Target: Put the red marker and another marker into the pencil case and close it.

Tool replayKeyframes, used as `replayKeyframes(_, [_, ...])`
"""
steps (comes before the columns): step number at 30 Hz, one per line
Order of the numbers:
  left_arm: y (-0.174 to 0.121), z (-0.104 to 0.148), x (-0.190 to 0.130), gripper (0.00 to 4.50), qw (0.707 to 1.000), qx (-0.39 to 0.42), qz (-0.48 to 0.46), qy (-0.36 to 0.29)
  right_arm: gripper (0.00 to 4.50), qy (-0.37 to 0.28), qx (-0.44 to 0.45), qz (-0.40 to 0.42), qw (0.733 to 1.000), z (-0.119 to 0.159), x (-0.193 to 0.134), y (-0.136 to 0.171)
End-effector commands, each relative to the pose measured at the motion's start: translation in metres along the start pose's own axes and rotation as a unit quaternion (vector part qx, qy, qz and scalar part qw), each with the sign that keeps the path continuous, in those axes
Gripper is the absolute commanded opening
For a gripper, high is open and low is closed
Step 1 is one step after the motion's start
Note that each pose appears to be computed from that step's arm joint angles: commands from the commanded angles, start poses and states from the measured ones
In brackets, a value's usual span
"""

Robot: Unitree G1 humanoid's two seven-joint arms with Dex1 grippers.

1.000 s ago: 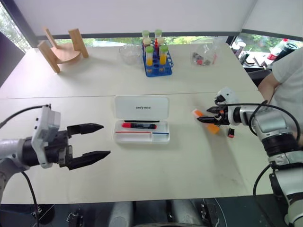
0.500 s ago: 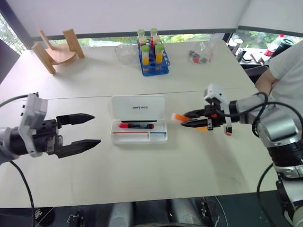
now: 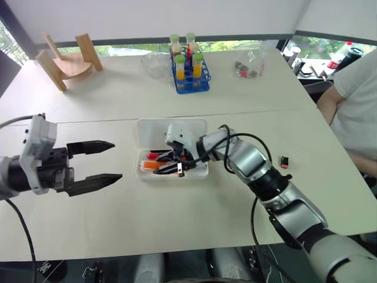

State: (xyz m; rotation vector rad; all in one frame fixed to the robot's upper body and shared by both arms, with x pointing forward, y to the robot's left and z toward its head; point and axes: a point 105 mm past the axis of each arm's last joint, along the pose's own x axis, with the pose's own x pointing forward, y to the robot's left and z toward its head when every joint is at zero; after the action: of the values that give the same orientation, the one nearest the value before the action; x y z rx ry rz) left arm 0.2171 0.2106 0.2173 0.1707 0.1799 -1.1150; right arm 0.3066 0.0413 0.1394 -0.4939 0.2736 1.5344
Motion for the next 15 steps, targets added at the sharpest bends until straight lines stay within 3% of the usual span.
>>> replayKeyframes(1, [-0.0037,0.0093,-0.0034,4.5,1.0,0.024,0.008,-0.01,0.79,-0.006,-0.027,0.005,1.0,0.0112,0.0041,0.0005])
replayKeyframes(9, [-0.0036,0.0073,-0.0027,4.5,1.0,0.024,0.016,-0.01,0.79,0.003,-0.032,0.019,0.999,0.0087,0.0074,0.0036])
replayKeyframes(15, [-0.0061,0.0077,-0.0008,4.5,1.0,0.021,0.006,-0.012,3.56,-0.007,-0.036,0.006,0.999,0.0167,0.0035,-0.0008])
